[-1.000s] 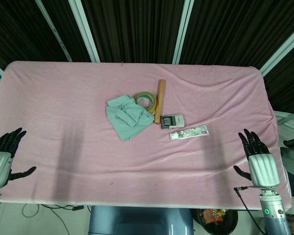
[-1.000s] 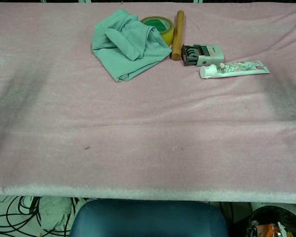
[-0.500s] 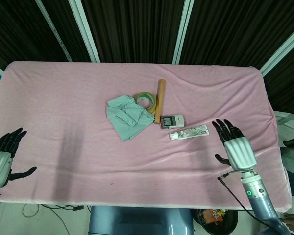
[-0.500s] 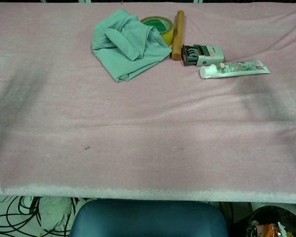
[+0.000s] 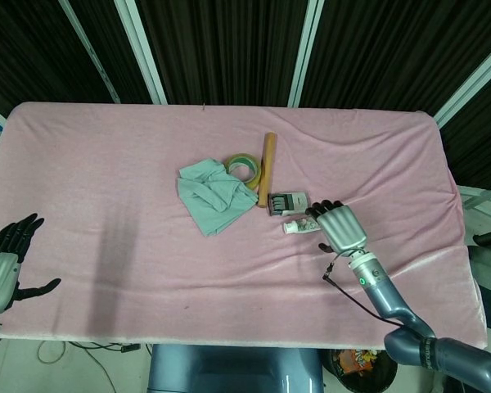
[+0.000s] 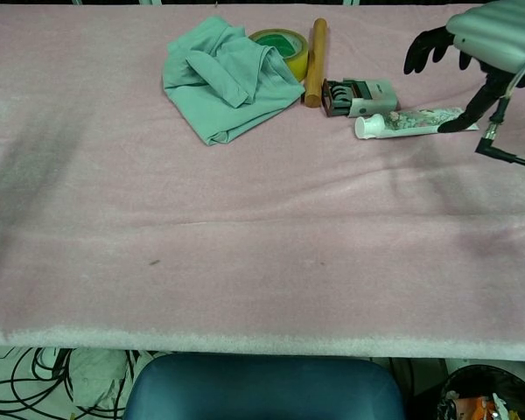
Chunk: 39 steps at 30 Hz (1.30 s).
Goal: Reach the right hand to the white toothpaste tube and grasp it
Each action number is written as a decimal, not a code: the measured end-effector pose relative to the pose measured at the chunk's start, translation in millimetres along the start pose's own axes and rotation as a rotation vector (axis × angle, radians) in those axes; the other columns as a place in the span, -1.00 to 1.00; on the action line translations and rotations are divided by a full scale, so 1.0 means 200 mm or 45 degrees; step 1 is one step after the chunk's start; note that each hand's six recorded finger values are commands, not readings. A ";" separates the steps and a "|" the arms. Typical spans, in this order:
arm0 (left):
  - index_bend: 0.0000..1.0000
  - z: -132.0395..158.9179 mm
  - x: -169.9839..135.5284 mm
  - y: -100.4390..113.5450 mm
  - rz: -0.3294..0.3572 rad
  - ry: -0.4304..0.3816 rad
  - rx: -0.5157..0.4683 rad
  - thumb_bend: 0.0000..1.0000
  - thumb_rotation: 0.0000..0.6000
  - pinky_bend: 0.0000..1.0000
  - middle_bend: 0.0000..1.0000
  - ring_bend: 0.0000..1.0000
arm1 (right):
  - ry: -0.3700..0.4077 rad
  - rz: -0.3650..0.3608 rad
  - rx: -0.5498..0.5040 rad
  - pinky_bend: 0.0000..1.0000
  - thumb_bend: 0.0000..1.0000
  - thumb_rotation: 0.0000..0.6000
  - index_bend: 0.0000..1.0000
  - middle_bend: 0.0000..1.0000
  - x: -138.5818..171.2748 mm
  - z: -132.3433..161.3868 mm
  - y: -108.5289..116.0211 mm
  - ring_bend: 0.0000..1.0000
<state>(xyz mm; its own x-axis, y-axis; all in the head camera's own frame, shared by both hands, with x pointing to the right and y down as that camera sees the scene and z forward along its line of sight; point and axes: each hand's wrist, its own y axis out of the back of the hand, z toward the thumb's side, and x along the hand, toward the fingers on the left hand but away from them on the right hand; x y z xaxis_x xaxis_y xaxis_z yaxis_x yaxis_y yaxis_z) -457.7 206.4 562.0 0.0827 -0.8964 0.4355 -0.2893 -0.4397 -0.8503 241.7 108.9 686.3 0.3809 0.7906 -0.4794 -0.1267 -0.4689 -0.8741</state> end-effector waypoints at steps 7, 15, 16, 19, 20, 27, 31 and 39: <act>-1.00 -0.01 0.01 -0.01 -0.008 0.017 -0.003 -1.00 1.00 -1.00 -1.00 -1.00 | -0.013 0.042 0.029 -0.19 -0.64 1.00 -0.27 -0.32 -0.14 0.01 -0.11 -0.40; -1.00 -0.01 0.01 -0.01 -0.013 0.026 -0.001 -1.00 1.00 -1.00 -1.00 -1.00 | -0.025 0.072 0.009 -0.18 -0.62 1.00 -0.21 -0.26 -0.21 0.00 -0.19 -0.36; -1.00 -0.01 0.01 -0.01 -0.012 0.028 -0.001 -1.00 1.00 -1.00 -1.00 -1.00 | -0.027 0.076 0.005 -0.18 -0.61 1.00 -0.20 -0.25 -0.21 0.00 -0.20 -0.35; -1.00 -0.01 0.02 -0.01 -0.012 0.032 -0.002 -1.00 1.00 -1.00 -1.00 -1.00 | -0.028 0.085 -0.006 -0.18 -0.60 1.00 -0.15 -0.22 -0.22 0.01 -0.22 -0.32; -1.00 -0.01 0.02 -0.01 -0.012 0.033 -0.003 -1.00 1.00 -1.00 -1.00 -1.00 | -0.028 0.088 -0.009 -0.18 -0.59 1.00 -0.13 -0.20 -0.23 0.01 -0.23 -0.31; -1.00 -0.02 0.02 -0.01 -0.010 0.040 -0.006 -1.00 1.00 -1.00 -1.00 -1.00 | -0.028 0.110 -0.018 -0.13 -0.48 1.00 0.08 -0.02 -0.23 0.02 -0.28 -0.16; -1.00 -0.01 0.02 -0.01 -0.011 0.039 -0.008 -1.00 1.00 -1.00 -1.00 -1.00 | -0.022 0.116 -0.027 -0.01 -0.40 1.00 0.27 0.14 -0.23 0.03 -0.30 -0.02; -1.00 -0.01 0.02 -0.01 -0.008 0.037 -0.015 -1.00 1.00 -1.00 -1.00 -1.00 | 0.002 0.066 -0.066 0.05 -0.06 1.00 0.42 0.28 -0.22 0.06 -0.24 0.12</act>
<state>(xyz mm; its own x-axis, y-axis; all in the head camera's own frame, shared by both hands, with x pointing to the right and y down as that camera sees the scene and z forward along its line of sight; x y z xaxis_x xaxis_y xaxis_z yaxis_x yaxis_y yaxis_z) -459.5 203.8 565.7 0.0571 -0.8917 0.4491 -0.2999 -0.4444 -0.8442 220.0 101.2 749.3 0.3765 0.7643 -0.5236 -0.0986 -0.5289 -0.8429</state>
